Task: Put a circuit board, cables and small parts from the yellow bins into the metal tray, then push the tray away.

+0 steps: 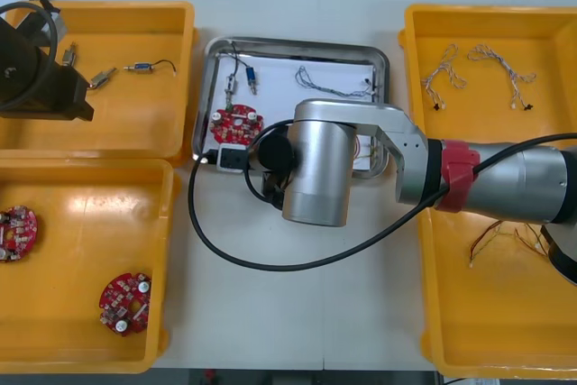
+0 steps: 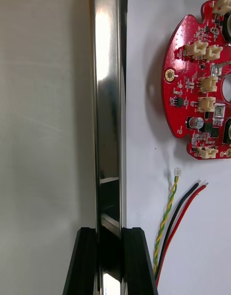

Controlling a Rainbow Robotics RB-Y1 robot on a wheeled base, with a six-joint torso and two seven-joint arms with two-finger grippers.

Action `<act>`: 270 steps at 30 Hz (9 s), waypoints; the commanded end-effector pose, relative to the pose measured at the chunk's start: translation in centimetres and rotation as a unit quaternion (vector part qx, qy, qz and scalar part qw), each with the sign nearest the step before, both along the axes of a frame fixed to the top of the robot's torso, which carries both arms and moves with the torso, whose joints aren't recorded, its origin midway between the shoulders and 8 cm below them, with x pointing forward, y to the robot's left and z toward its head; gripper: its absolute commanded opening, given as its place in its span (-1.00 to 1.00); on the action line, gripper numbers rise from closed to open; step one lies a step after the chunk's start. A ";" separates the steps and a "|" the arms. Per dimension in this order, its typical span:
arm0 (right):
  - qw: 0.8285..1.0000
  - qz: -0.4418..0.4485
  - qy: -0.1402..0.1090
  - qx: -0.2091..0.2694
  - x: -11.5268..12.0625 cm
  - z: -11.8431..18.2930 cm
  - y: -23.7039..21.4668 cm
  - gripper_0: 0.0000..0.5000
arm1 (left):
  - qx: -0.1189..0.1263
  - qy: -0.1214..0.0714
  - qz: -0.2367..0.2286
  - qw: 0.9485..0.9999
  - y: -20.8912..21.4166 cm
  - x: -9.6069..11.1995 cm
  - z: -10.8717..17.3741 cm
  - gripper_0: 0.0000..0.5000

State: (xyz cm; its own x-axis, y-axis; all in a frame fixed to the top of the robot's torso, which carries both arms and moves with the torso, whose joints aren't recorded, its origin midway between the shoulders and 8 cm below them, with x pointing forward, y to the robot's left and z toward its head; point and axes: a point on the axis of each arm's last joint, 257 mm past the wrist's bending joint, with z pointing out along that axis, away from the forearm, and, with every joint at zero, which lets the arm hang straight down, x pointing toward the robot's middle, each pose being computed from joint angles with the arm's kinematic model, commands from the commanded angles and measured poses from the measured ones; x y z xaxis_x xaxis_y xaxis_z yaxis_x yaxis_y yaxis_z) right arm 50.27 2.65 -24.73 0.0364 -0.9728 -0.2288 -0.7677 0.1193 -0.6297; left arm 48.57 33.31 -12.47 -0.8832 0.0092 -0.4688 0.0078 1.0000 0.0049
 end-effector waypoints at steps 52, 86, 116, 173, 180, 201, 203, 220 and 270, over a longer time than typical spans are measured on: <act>0.986 0.087 -0.140 -0.008 10.5 9.4 0.2 -1.00 | 0.048 -0.017 -0.034 0.998 2.5 -0.3 1.8 1.00; 0.985 0.103 -0.137 0.009 9.9 9.6 2.0 1.00 | 0.048 -0.017 -0.034 0.998 2.5 -0.3 1.8 1.00; 0.997 0.001 0.013 0.079 -1.4 12.2 -1.4 1.00 | 0.048 -0.017 -0.034 0.998 2.5 -0.3 1.8 1.00; 0.735 -0.577 0.163 0.315 -11.8 10.5 -30.6 1.00 | 0.048 -0.017 -0.034 0.998 2.5 -0.3 1.8 1.00; 0.717 -0.599 0.159 0.321 -12.1 10.2 -32.4 1.00 | 0.048 -0.017 -0.034 0.998 2.5 -0.3 1.8 1.00; 0.713 -0.623 0.148 0.286 -12.1 9.0 -38.5 1.00 | 0.048 -0.017 -0.034 0.998 2.5 -0.3 1.8 1.00; 0.712 -0.624 0.152 0.283 -12.4 8.8 -39.2 1.00 | 0.048 -0.017 -0.034 0.998 2.5 -0.3 1.8 1.00; 0.687 -0.648 0.163 0.285 -13.9 6.7 -40.4 1.00 | 0.048 -0.017 -0.034 0.998 2.5 -0.3 1.8 1.00; 0.689 -0.646 0.165 0.285 -13.9 6.7 -40.3 1.00 | 0.048 -0.017 -0.034 0.998 2.5 -0.3 1.8 1.00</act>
